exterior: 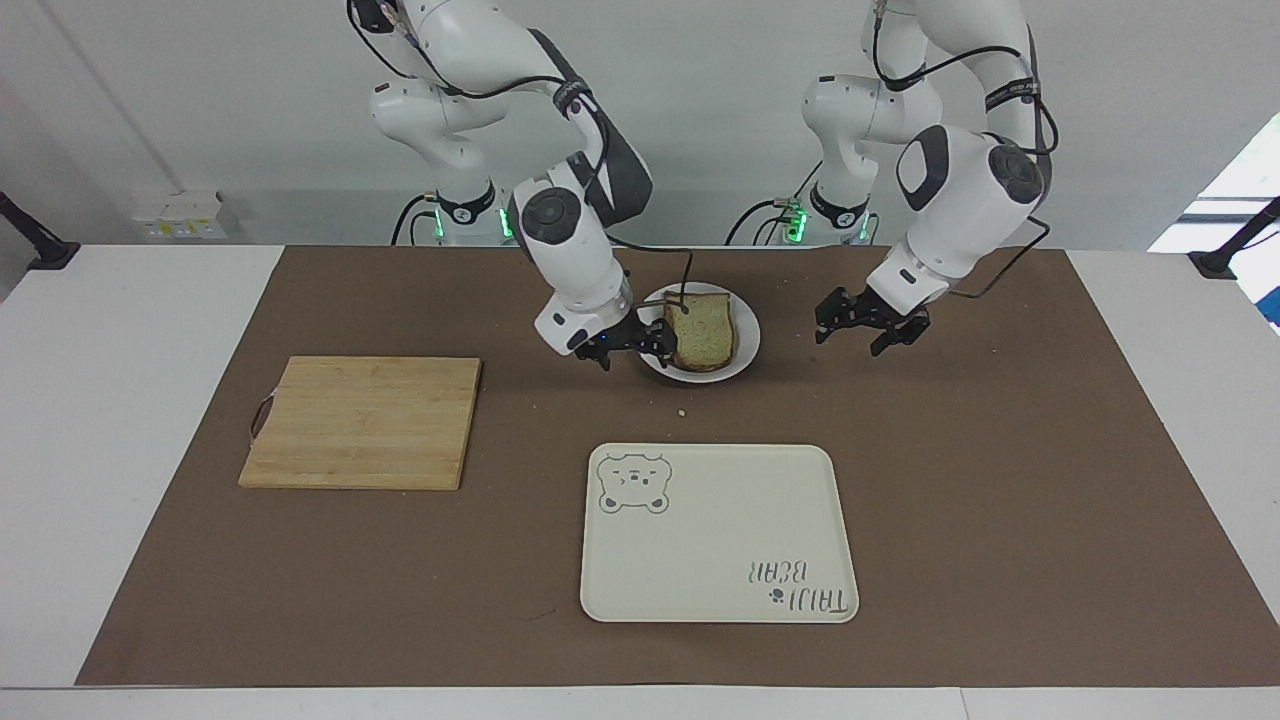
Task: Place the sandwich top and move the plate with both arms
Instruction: 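Lay the bread slice on the egg toast and open the right gripper, then grip the plate rim with the left gripper while the right gripper withdraws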
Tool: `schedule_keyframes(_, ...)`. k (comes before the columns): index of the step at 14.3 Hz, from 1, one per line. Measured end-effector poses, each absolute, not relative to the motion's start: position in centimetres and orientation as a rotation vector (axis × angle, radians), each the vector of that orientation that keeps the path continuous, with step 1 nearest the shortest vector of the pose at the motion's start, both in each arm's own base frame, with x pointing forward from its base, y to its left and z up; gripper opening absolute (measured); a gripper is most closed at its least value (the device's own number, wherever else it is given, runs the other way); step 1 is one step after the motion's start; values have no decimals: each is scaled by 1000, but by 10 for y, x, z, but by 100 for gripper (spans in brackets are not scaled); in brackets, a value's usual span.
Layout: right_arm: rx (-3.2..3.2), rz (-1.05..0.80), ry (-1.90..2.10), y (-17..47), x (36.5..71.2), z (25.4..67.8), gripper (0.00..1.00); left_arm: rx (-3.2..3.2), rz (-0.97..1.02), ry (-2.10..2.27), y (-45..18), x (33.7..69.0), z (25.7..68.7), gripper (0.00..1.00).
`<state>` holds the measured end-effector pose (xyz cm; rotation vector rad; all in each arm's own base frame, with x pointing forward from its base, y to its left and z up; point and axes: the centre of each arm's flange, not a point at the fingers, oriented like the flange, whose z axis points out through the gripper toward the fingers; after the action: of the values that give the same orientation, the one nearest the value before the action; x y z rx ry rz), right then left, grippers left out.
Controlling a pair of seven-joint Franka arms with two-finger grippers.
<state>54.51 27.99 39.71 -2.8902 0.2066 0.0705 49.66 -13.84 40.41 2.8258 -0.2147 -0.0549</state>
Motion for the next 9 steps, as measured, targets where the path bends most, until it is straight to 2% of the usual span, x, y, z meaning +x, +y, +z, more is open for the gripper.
schedule_keyframes(4,-3002,-27,223,222,560,435,100,2735,-85,-253,-150,469,356,100)
schedule_keyframes(9,-3091,-38,205,201,568,473,100,2619,-99,-267,-157,444,323,100)
